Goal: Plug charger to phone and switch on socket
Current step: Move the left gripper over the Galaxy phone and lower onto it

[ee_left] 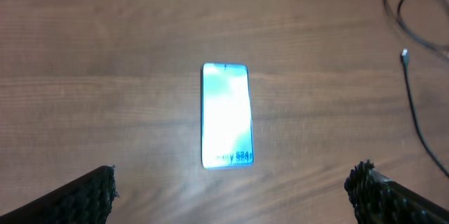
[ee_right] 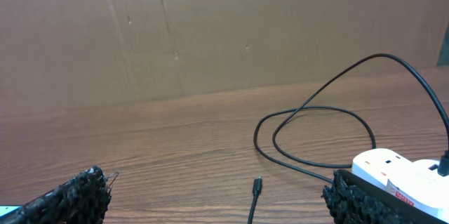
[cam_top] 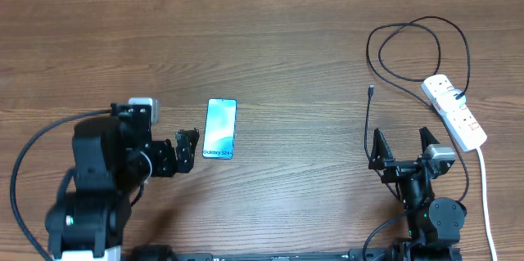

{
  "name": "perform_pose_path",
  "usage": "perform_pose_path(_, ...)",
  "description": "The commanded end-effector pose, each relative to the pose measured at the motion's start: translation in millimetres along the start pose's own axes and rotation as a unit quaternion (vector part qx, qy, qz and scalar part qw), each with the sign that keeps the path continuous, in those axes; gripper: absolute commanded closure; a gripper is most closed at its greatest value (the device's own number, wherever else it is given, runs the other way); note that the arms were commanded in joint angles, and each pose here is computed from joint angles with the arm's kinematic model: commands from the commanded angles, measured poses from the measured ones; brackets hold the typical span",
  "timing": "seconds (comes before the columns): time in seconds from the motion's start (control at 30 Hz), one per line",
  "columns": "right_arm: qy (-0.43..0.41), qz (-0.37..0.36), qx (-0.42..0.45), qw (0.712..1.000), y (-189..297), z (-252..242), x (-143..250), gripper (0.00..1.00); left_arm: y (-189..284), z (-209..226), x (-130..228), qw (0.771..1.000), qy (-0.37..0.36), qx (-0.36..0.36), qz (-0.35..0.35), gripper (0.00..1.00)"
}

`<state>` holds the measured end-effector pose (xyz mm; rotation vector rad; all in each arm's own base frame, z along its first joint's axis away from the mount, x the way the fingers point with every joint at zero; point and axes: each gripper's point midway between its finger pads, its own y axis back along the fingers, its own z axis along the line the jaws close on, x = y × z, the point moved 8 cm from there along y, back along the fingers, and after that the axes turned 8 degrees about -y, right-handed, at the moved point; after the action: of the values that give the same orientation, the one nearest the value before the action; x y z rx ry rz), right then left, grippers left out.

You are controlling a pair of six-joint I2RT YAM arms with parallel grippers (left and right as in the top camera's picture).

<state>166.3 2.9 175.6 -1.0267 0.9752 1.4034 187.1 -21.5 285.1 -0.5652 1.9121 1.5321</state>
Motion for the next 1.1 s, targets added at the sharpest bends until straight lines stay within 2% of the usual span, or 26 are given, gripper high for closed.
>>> perform_pose_path(0.0,0.002,-0.001,0.0,1.0,0,0,2,0.0,4,1,-16,1.0,-0.016,-0.002,0.018,0.0)
perform_pose_path(0.23,0.002,-0.001,0.0,1.0,0,0,2,0.0,-5,10,-23,0.996,-0.004,-0.032,0.078,0.0)
perform_pose_path(0.47,0.002,-0.001,0.0,1.0,0,0,2,0.0,-11,3,-28,0.993,-0.021,-0.066,0.093,0.0)
perform_pose_path(0.77,0.002,-0.001,0.0,1.0,0,0,2,0.0,-32,-26,-35,0.991,-0.067,-0.066,0.093,0.0)
perform_pose_path(1.07,0.002,-0.001,0.0,1.0,0,0,2,0.0,-71,-35,-47,0.985,-0.053,-0.06,0.153,0.0)
